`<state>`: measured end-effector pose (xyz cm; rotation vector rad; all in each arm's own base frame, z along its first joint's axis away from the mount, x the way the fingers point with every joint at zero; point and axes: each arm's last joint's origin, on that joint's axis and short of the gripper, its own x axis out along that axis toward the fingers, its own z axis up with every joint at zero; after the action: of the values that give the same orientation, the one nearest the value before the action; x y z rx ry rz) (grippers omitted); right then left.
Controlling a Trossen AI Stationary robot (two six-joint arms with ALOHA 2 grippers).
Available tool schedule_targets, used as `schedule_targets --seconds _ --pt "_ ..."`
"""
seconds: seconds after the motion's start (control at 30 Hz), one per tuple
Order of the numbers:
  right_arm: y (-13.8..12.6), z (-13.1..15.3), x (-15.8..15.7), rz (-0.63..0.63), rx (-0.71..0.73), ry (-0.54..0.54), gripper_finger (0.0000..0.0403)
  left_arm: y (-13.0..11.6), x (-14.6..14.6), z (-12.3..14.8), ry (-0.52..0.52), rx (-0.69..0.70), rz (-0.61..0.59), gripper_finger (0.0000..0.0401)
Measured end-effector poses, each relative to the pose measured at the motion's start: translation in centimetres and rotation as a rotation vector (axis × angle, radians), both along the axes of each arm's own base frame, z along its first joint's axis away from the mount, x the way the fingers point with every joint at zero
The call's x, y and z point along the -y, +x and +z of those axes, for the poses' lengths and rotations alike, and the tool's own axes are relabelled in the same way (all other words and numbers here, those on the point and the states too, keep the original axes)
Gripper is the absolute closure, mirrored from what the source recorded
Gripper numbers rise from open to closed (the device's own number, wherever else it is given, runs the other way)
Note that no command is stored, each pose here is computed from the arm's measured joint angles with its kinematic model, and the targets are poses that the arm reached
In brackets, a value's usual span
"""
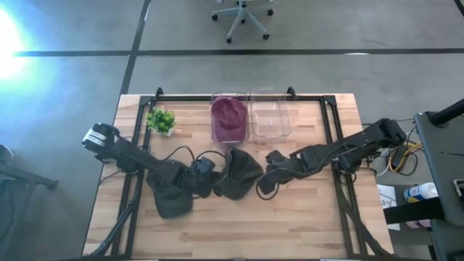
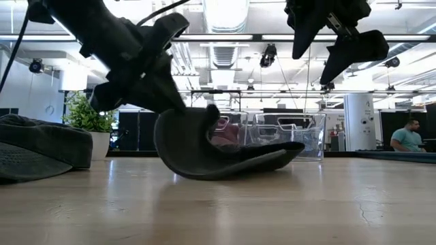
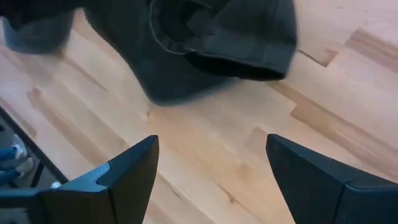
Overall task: Pick & Place hat
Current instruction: Put the right black cap into the right transparent bin
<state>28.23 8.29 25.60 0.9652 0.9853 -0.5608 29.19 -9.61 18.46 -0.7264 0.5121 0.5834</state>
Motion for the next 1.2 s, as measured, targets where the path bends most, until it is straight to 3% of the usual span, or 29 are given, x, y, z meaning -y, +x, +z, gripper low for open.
schedule_targets --seconds 0.2,0.33,0.53,0.63,0.73,1.0,1.2 --pt "0.1 0.0 0.0 -0.001 0.013 0.005 0.0111 -0.3 0.1 0.2 -0.042 -0.036 -0.064 0.0243" --pt "0.2 0.1 -0.1 -0.003 0.017 0.01 0.0111 -1.8 0.2 1.4 -0.033 -0.094 -0.123 0.0211" --pt "0.3 0.4 -0.7 0.001 0.053 0.041 0.0113 -4.3 0.8 2.4 0.104 -0.197 -0.242 0.0205" --pt "1.1 0.6 -1.0 -0.003 0.122 0.066 0.0113 -4.8 0.9 1.3 0.225 -0.233 -0.353 0.0204" --pt "2.2 0.1 -1.3 -0.007 0.146 0.076 0.0113 -4.9 0.8 0.0 0.284 -0.187 -0.42 0.0204" --pt "5.4 -1.4 -2.4 0.008 0.12 0.078 0.0113 -5.8 -1.3 -3.4 0.254 -0.029 -0.351 0.0204" --pt "7.6 -0.8 -1.9 -0.027 0.155 0.077 0.0113 -5.8 -2.7 -4.4 0.209 0.078 -0.271 0.0204"
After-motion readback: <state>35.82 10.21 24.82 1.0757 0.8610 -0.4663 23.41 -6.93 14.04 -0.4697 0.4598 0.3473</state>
